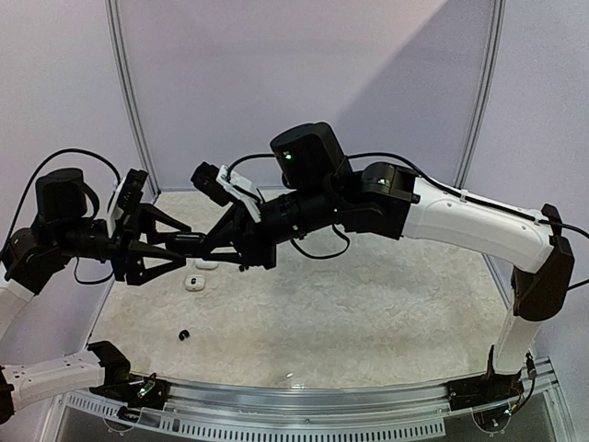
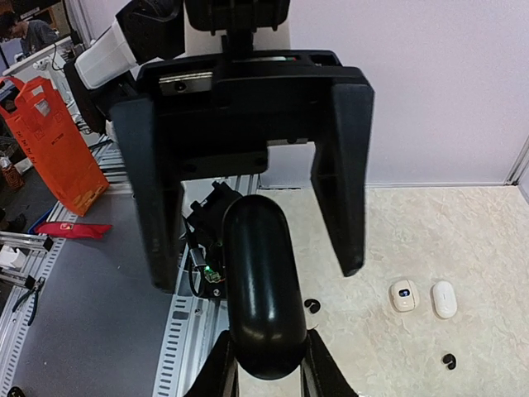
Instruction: Insert the wireless bluetooth earbuds into the charging case
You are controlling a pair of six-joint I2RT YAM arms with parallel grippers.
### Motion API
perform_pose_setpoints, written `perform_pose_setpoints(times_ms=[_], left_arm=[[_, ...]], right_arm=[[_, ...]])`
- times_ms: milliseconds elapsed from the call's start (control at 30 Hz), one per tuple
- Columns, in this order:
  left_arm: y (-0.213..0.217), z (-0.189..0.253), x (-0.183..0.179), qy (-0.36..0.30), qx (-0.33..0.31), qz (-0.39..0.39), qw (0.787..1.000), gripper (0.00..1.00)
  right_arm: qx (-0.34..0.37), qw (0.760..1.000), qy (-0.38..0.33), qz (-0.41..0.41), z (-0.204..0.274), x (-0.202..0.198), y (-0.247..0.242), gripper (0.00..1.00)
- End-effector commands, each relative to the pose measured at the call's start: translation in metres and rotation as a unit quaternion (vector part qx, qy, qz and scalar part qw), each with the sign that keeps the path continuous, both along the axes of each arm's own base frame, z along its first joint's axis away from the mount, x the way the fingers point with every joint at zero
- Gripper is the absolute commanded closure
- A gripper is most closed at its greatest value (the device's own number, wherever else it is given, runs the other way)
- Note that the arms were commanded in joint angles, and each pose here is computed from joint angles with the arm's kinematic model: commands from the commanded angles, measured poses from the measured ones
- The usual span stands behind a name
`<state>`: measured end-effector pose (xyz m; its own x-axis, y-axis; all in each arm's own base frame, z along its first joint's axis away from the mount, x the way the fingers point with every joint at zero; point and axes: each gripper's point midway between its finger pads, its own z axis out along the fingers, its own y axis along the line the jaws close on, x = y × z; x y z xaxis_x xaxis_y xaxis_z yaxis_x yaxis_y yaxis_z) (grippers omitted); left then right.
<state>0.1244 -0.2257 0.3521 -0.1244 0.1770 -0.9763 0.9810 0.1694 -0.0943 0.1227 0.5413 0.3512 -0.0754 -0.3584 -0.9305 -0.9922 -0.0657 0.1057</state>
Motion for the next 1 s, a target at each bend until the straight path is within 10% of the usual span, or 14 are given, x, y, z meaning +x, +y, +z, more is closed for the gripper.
perform_pose_setpoints(times_ms=[0,333,967], left_arm=[[0.003,-0.015,-0.008,-0.006,0.011,-0.004,1.000,0.17],[0.002,-0.018,-0.007,-0.029,0.002,-0.005,1.000,0.55],[-0.008,-0.007,-0.004,-0.002,-0.034,-0.017,0.999,0.66]], right_arm=[[0.001,1.000,-0.020,-0.024,0.015,0.005,-0.012,1.00],[-0.019,0.998,-0.049,-0.037,0.020,-0.001,-0.023,1.00],[0.005,0.998,-0.057,-0.033,0.032,-0.001,-0.018,1.00]])
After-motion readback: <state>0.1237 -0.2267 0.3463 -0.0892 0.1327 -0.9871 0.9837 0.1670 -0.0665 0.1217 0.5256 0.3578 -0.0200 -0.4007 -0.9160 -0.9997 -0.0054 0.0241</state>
